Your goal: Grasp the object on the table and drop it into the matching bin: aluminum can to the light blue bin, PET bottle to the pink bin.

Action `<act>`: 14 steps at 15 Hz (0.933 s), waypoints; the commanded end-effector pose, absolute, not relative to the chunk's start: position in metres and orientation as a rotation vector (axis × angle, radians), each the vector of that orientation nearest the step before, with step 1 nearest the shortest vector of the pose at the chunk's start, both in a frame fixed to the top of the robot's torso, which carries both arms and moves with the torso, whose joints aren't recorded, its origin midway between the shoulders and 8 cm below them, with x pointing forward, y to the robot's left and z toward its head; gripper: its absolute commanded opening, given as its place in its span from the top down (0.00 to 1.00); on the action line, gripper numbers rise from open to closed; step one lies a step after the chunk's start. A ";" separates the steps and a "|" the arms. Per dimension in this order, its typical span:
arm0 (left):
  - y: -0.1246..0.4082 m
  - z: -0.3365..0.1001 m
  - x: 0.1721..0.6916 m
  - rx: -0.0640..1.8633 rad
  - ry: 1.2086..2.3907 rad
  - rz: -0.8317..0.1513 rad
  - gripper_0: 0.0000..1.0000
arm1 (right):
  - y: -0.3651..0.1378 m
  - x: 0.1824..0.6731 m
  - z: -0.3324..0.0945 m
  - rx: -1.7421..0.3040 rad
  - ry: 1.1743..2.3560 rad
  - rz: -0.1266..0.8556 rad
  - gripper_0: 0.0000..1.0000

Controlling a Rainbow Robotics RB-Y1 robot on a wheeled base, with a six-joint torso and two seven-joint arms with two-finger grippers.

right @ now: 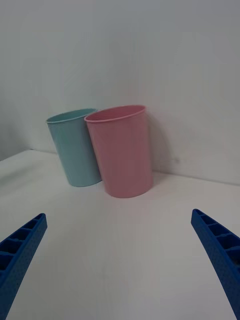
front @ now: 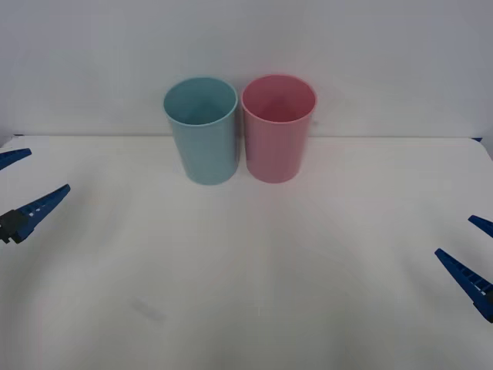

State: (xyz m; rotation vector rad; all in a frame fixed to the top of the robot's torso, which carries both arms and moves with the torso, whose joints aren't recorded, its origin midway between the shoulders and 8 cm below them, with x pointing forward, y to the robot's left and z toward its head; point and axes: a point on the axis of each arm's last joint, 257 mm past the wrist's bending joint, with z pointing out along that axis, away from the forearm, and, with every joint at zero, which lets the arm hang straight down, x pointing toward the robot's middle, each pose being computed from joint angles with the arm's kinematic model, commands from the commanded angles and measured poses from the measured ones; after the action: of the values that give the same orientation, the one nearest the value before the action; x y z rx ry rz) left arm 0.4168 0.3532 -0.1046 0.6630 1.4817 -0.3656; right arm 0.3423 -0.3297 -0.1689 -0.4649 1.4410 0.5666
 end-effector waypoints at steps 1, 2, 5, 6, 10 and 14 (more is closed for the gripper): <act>0.367 -0.116 0.394 0.675 1.511 -0.363 0.00 | -0.330 0.342 -0.169 -0.465 1.441 0.567 0.00; 0.372 -0.118 0.389 0.689 1.507 -0.336 0.00 | -0.330 0.342 -0.169 -0.465 1.441 0.567 0.00; 0.380 -0.128 0.375 0.676 1.517 -0.329 0.00 | -0.330 0.342 -0.169 -0.465 1.441 0.567 0.00; 0.380 -0.129 0.371 0.669 1.515 -0.336 0.00 | -0.330 0.342 -0.169 -0.465 1.441 0.567 0.00; 0.380 -0.130 0.365 0.656 1.514 -0.351 0.00 | -0.330 0.342 -0.169 -0.465 1.441 0.567 0.00; 0.374 -0.131 0.364 0.637 1.501 -0.386 0.00 | -0.330 0.342 -0.169 -0.465 1.441 0.567 0.00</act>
State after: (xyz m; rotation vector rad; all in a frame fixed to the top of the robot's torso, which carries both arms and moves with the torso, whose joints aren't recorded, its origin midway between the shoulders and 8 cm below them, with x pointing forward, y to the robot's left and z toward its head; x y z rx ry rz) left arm 0.3637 0.3759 -0.1305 0.6421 1.5044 -0.3787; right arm 0.3423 -0.3297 -0.1689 -0.4649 1.4410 0.5666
